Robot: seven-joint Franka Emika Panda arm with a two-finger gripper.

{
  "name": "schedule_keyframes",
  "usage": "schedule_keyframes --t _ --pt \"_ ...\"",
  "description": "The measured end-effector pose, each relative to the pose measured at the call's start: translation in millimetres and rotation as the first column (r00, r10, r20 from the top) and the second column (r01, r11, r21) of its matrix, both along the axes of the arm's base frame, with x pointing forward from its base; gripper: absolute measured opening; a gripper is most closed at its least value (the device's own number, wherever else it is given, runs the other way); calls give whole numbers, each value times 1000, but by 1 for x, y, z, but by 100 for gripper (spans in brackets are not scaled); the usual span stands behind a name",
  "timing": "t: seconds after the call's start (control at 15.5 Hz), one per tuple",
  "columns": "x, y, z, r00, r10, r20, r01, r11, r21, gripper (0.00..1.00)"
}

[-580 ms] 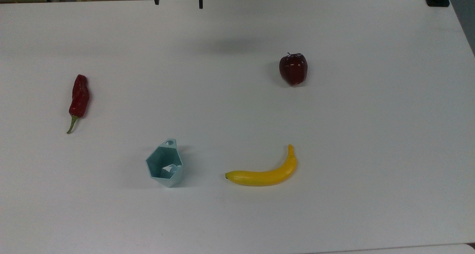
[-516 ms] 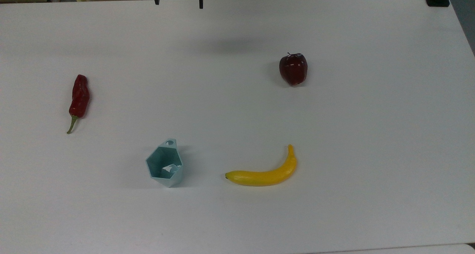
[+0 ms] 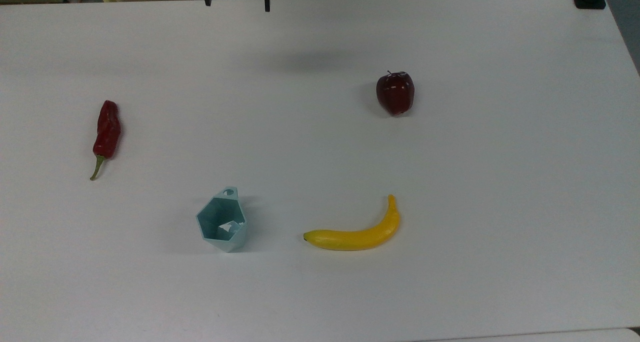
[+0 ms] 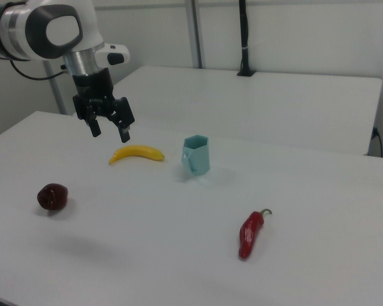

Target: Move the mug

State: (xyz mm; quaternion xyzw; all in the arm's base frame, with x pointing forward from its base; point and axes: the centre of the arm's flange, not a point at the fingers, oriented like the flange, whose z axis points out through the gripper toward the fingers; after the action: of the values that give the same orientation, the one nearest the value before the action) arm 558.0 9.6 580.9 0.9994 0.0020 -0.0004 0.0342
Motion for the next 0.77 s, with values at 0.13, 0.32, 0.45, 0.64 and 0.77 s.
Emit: schedule_keyframes --t 0.13,0.32,0.45,0.64,0.77 --pt "0 1 0 1000 1 -1 -1 1000 0 100" --pt "5 2 -5 1000 3 -4 -3 1000 -1 100" --pt "17 2 -13 1000 4 2 -4 1000 -2 100" --pt "49 3 -25 997 9 82 -8 1000 -1 100" --pt "70 3 -39 992 11 127 -11 1000 -2 100"
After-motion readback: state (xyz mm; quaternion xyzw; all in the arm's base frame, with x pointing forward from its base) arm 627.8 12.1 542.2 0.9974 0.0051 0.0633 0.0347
